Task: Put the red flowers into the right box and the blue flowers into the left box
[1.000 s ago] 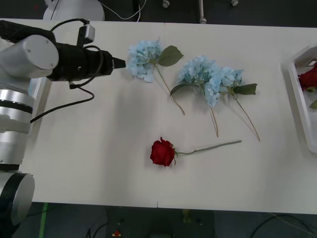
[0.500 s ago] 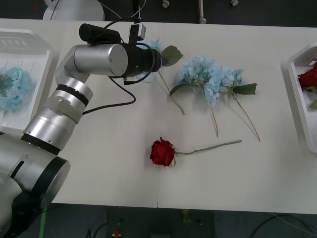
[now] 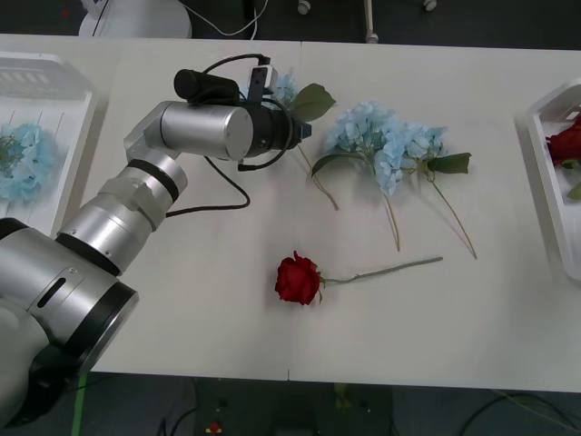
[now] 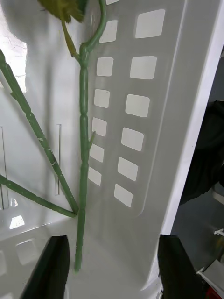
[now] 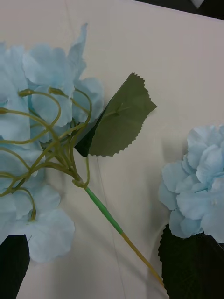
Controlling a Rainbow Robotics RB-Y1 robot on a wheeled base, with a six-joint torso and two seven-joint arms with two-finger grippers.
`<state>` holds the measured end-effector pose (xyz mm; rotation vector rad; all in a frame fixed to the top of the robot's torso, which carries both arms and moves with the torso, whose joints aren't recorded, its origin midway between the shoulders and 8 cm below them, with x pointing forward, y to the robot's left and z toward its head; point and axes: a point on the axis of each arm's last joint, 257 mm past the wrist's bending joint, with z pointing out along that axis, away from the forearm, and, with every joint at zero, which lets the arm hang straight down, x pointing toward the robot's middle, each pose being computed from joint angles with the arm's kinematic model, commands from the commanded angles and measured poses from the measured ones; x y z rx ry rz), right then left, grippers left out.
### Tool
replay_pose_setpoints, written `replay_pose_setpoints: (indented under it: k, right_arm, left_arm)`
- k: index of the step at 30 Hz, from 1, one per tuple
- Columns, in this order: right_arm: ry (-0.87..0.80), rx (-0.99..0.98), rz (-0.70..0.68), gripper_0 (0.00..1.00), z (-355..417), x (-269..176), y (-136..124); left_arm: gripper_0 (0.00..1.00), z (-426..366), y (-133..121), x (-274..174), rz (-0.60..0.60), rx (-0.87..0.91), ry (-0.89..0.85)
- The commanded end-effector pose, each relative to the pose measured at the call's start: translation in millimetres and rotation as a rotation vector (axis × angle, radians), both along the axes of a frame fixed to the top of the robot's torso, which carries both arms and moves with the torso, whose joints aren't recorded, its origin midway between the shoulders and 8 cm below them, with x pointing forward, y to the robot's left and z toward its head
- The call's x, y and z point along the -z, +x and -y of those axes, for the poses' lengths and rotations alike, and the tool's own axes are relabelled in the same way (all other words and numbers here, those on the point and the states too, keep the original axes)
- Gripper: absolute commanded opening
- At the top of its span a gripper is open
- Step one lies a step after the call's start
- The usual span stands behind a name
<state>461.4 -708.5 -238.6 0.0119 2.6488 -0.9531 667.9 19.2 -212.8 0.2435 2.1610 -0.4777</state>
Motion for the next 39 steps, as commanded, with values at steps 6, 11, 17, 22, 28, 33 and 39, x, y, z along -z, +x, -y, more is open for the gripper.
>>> replay_pose_setpoints:
  k: [6,11,17,22,28,33,39]
  right_arm:
    - [0.074,-0.141,0.066,0.85,-27,-76,38]
    - [0.198,-0.335,0.000,0.86,-110,-83,57]
    - [0.381,-0.526,-0.082,0.86,-220,-66,61]
    - [0.559,-0.609,-0.100,0.86,-298,-39,62]
    - [0.723,-0.615,-0.062,0.87,-374,-17,72]
    - [0.771,-0.602,-0.027,0.87,-418,-11,86]
    - [0.741,-0.612,0.038,0.86,-439,-8,111]
  left_arm:
    - [1.00,31,4,-4,-0.019,-0.040,-0.109]
    - [1.00,43,1,4,-0.044,-0.072,-0.216]
    - [1.00,62,-3,-5,-0.091,-0.095,-0.376]
    - [1.00,75,-8,-8,-0.115,-0.104,-0.459]
    - [1.00,61,0,0,-0.093,-0.139,-0.447]
    - [0.92,56,1,2,-0.080,-0.139,-0.424]
    - [0.88,35,7,16,-0.028,-0.138,-0.298]
